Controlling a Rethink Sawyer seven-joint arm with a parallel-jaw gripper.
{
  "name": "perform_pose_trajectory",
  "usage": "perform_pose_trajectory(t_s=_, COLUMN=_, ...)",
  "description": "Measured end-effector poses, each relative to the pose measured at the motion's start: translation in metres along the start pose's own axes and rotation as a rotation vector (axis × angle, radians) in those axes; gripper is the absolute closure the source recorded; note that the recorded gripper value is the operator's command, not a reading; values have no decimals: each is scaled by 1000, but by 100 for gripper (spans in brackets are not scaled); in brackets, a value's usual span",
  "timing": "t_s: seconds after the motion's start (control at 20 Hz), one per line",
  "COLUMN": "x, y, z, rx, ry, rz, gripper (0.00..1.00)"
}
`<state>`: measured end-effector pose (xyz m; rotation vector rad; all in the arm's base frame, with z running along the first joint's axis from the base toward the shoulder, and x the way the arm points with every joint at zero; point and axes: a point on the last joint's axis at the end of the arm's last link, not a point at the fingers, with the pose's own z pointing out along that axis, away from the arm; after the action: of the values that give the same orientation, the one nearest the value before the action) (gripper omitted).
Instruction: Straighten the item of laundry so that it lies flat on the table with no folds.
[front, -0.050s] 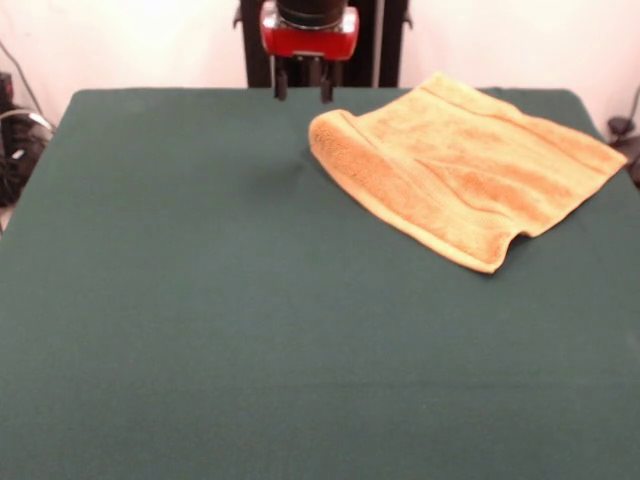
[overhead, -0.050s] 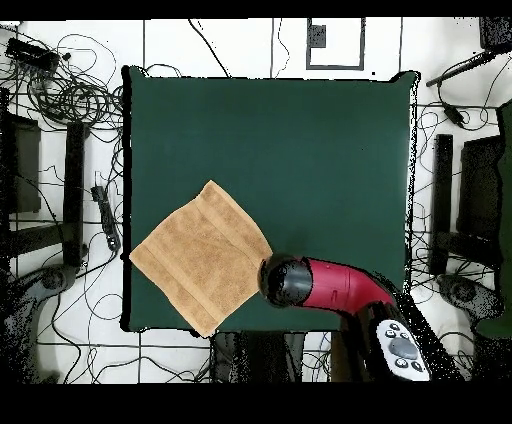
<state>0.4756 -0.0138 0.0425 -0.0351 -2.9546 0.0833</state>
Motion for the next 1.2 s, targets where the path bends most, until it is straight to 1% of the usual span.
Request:
perform_pose_trajectory(t_s=0.3, x=-3, y=3, z=7, rx=4, ry=8, rz=-1, gripper=0)
perform_pose_trajectory(t_s=0.7, x=-14, y=20, z=19, rx=-2, ry=28, rz=-8, gripper=0)
perform_pose_trajectory(t_s=0.75, x=-16, y=25, z=22, rx=-4, ry=37, rz=-11, gripper=0)
perform_pose_trajectory(t_s=1.2, x=-25, y=49, z=26, rx=-10, ry=58, rz=-25, gripper=0)
